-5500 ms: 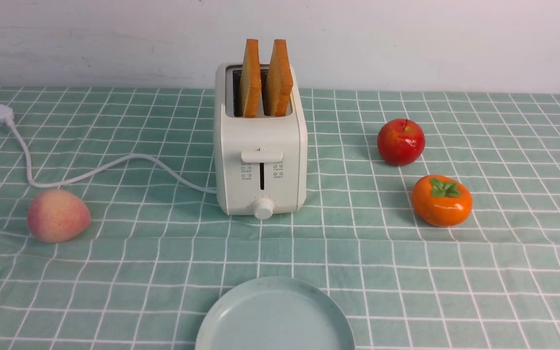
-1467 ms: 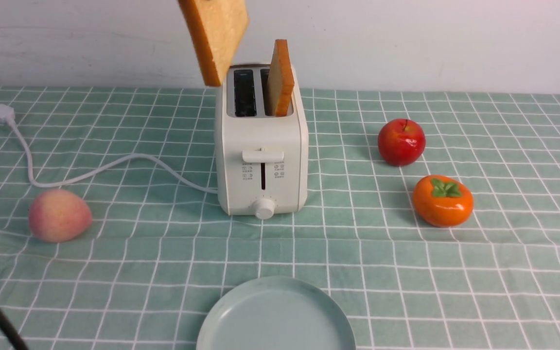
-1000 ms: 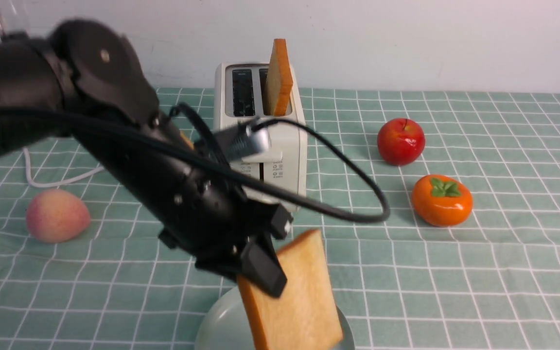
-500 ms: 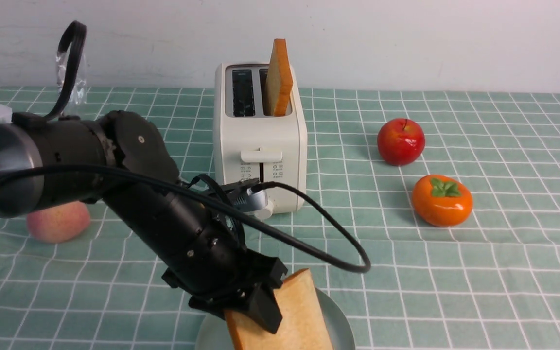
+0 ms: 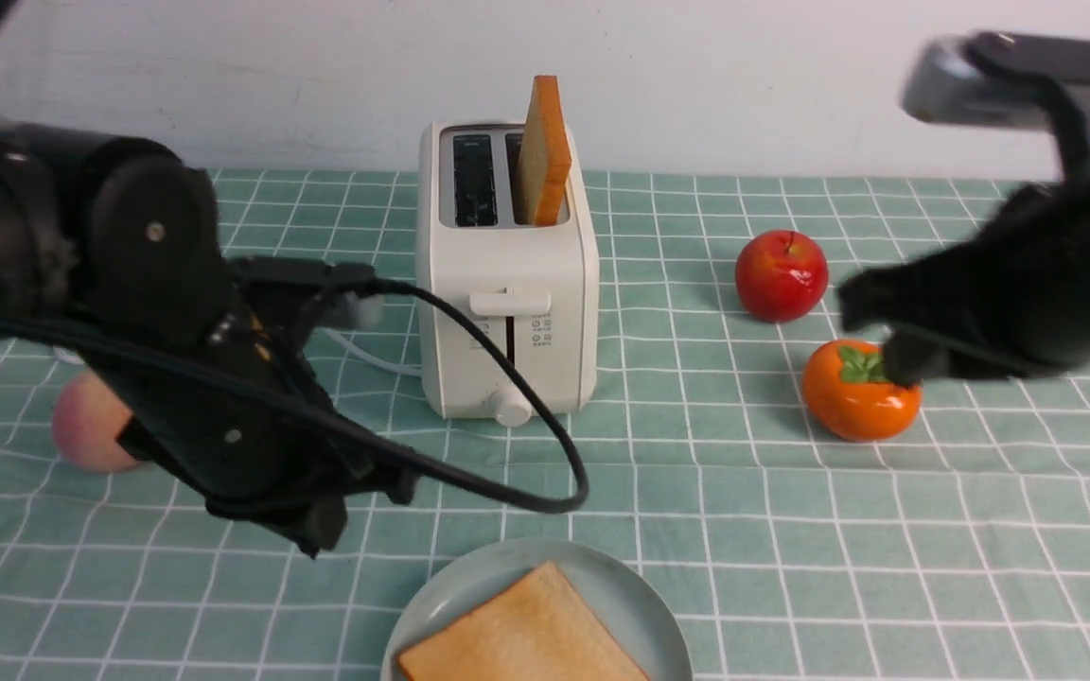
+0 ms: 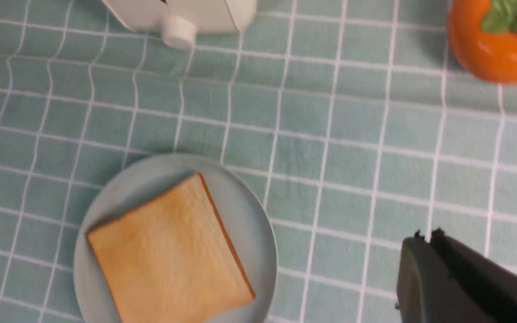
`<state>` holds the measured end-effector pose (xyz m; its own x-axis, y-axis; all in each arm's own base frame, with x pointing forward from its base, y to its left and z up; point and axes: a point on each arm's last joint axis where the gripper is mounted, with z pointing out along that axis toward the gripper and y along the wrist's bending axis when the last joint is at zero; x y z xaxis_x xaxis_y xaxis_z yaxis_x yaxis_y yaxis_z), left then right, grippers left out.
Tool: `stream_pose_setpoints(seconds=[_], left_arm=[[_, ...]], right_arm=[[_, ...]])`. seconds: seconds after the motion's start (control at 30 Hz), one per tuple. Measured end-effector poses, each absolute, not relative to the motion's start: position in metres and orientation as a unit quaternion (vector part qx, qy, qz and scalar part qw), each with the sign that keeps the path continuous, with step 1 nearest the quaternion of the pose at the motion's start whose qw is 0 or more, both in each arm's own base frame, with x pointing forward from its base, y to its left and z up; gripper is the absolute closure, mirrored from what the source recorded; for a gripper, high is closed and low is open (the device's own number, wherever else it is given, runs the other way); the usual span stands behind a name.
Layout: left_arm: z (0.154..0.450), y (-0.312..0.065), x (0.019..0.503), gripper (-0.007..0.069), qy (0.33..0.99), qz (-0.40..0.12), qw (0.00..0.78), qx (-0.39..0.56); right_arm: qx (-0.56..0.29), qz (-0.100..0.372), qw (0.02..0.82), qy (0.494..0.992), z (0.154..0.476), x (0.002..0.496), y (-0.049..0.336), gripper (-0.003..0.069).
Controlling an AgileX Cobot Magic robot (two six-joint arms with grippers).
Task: Take toasted bread from bread machine on blue coffee table place on plate.
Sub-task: 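Grasp the toast slice in the toaster and pull it up out of the slot with the right gripper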
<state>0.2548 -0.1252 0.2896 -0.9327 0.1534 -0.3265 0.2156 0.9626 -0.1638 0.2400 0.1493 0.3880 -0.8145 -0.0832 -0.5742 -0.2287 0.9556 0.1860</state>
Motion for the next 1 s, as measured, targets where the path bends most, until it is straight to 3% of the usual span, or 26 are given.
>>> stream_pose_setpoints(seconds=[0.17,0.27,0.33,0.47,0.6,0.73,0.87,0.9,1.0], left_arm=[[0.331,-0.108,0.223,0.0639,0.963,-0.115,0.229,0.083],[0.351,-0.091,0.186,0.0639,0.946,-0.136,0.284,0.073],[0.353,-0.088,0.179,0.0639,0.943,-0.141,0.293,0.067],[0.353,-0.072,0.145,0.0639,0.928,-0.166,0.332,0.041],[0.344,-0.065,0.130,0.0639,0.926,-0.169,0.336,0.037],[0.338,-0.062,0.122,0.0639,0.928,-0.169,0.330,0.033],[0.335,-0.059,0.116,0.0639,0.932,-0.166,0.320,0.032],[0.335,-0.059,0.116,0.0639,0.933,-0.165,0.318,0.031],[0.335,-0.059,0.115,0.0639,0.933,-0.165,0.318,0.031]], right_arm=[[-0.111,0.116,0.300,0.940,0.396,0.301,0.189,0.0592],[-0.126,0.111,0.299,0.939,0.393,0.344,0.216,0.0515],[-0.129,0.111,0.302,0.938,0.393,0.353,0.222,0.0484],[-0.132,0.134,0.332,0.925,0.390,0.389,0.248,0.0321],[-0.132,0.146,0.358,0.913,0.377,0.414,0.264,0.0209],[-0.132,0.131,0.369,0.910,0.354,0.432,0.272,0.0163],[-0.133,0.095,0.380,0.910,0.329,0.448,0.275,0.0176],[-0.131,0.096,0.384,0.909,0.326,0.450,0.276,0.0228],[-0.134,0.103,0.391,0.905,0.327,0.451,0.277,0.0481]])
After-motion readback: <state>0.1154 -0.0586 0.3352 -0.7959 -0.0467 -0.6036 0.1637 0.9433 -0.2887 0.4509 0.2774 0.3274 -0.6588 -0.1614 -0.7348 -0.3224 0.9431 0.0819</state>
